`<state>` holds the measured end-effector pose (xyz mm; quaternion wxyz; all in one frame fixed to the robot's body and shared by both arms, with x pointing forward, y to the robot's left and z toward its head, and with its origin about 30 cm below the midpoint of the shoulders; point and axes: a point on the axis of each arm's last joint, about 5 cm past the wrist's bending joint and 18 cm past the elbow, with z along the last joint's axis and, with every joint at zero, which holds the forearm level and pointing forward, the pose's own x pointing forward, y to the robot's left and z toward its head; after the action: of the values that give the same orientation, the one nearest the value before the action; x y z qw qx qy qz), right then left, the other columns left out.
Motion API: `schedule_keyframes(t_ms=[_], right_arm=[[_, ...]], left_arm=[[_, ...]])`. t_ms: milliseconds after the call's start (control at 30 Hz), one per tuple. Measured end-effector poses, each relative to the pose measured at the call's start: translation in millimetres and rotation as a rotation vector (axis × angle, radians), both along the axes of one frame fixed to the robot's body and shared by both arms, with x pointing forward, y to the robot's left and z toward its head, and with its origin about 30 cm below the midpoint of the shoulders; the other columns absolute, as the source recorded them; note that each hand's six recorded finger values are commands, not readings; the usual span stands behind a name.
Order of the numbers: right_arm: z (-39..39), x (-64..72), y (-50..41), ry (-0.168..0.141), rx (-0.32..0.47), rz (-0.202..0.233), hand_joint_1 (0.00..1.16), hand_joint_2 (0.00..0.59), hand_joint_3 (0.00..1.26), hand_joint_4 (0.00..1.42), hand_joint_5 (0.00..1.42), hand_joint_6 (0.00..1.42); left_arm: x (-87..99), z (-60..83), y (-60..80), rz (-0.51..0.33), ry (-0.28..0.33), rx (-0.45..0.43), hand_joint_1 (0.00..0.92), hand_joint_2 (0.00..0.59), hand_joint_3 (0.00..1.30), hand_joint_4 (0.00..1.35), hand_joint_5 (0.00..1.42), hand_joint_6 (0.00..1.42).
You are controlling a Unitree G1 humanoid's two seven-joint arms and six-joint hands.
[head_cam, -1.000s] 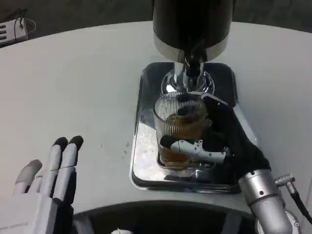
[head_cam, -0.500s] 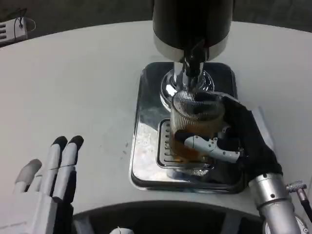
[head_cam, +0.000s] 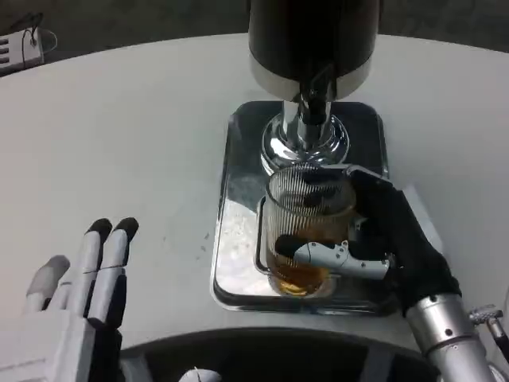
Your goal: Grasp the cup under the faucet to collect the drink, then remove the cup.
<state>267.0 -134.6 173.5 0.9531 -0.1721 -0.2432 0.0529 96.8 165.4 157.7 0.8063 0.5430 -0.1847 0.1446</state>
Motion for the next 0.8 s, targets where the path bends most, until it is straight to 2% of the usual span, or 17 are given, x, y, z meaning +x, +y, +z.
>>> schedule_keyframes(t_ms=[200, 400, 567, 667, 800], right_arm=[[2.2, -6.7, 0.3, -0.018, 0.000, 0.011, 1.09, 0.068, 0.92, 1.14, 1.24, 1.42], [0.5, -12.1, -0.4, -0.012, 0.007, 0.007, 1.10, 0.060, 0.93, 1.14, 1.23, 1.42], [3.8, -19.7, -0.9, -0.040, 0.010, 0.014, 1.10, 0.058, 0.93, 1.14, 1.23, 1.42], [1.5, -25.6, -0.3, -0.038, 0.009, 0.023, 1.10, 0.058, 0.93, 1.14, 1.23, 1.42], [-4.0, -39.9, -0.7, -0.028, 0.006, 0.041, 1.11, 0.059, 0.93, 1.14, 1.22, 1.42]], left_arm=[[0.2, -0.1, -0.9, -0.005, 0.000, -0.002, 0.000, 0.123, 0.07, 0.00, 0.19, 0.07], [0.8, -0.1, -1.3, -0.008, -0.002, -0.003, 0.000, 0.120, 0.06, 0.00, 0.19, 0.07], [1.0, -0.4, -1.3, -0.004, 0.000, 0.020, 0.000, 0.114, 0.05, 0.00, 0.18, 0.07], [1.1, -0.5, -1.6, 0.000, 0.000, 0.040, 0.000, 0.102, 0.03, 0.00, 0.17, 0.07], [1.2, -0.6, -2.3, 0.011, 0.001, 0.069, 0.000, 0.098, 0.01, 0.00, 0.17, 0.08]])
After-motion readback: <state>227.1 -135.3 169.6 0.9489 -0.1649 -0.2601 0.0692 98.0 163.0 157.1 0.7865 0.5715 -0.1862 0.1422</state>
